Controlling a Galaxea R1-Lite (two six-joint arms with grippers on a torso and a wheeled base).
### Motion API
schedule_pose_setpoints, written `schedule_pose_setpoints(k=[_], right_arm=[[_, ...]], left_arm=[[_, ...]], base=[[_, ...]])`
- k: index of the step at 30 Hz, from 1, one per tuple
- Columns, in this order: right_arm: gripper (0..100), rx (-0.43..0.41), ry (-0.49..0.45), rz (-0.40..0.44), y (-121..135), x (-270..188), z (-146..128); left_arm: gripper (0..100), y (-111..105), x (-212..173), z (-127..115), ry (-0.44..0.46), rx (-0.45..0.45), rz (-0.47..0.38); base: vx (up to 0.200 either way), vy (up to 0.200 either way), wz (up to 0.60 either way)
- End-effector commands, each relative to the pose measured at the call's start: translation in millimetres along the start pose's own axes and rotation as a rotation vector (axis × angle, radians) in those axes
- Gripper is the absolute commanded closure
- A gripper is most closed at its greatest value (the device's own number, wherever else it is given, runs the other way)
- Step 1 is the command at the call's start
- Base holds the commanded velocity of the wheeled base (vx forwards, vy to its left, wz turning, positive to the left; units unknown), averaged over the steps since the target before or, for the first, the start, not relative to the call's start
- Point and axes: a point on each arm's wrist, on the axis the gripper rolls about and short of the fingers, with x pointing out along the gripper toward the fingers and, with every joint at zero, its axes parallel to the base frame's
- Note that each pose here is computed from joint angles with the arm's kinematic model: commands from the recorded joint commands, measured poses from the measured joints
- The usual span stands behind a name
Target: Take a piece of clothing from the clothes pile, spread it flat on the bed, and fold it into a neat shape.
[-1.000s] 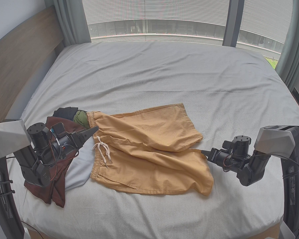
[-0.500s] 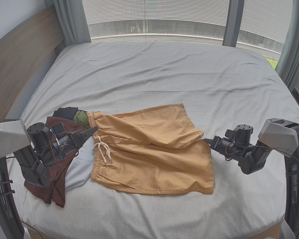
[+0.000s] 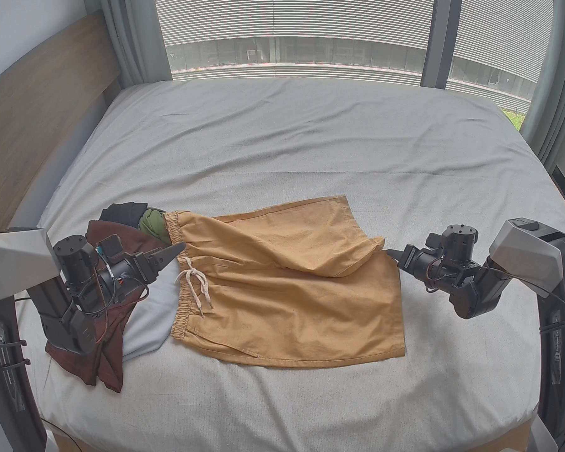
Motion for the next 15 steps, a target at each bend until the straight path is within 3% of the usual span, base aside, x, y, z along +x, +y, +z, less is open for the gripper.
schedule_pose_setpoints(k=[1,4,5,9,15], right_arm=[[100,0.001,0.005,0.000,-1.3,1.1,-3.1],[100,-0.014,-0.006,-0.003,-0.9,1.2,-2.2],[0,-0.030,-0.021,-0.011,-0.3,1.1,-2.0],[0,-0.048,-0.047,-0.010,3.5,-9.0,-7.3],[0,-0.071,-0.083,0.029,16.7,-33.2,-13.9]], left_arm=[[0,2.3,0.0,-3.7,0.009,-0.008,0.006],[0,1.5,-0.7,-4.7,0.015,-0.011,0.004],[0,1.2,-2.7,-5.7,0.020,-0.018,0.007],[0,-7.3,-16.3,-12.0,0.066,-0.113,0.005],[0,-8.2,-19.6,-17.4,0.094,-0.150,0.004]], base=[[0.000,0.000,0.00],[0.000,0.000,0.00],[0.000,0.000,0.00],[0.000,0.000,0.00],[0.000,0.000,0.00]])
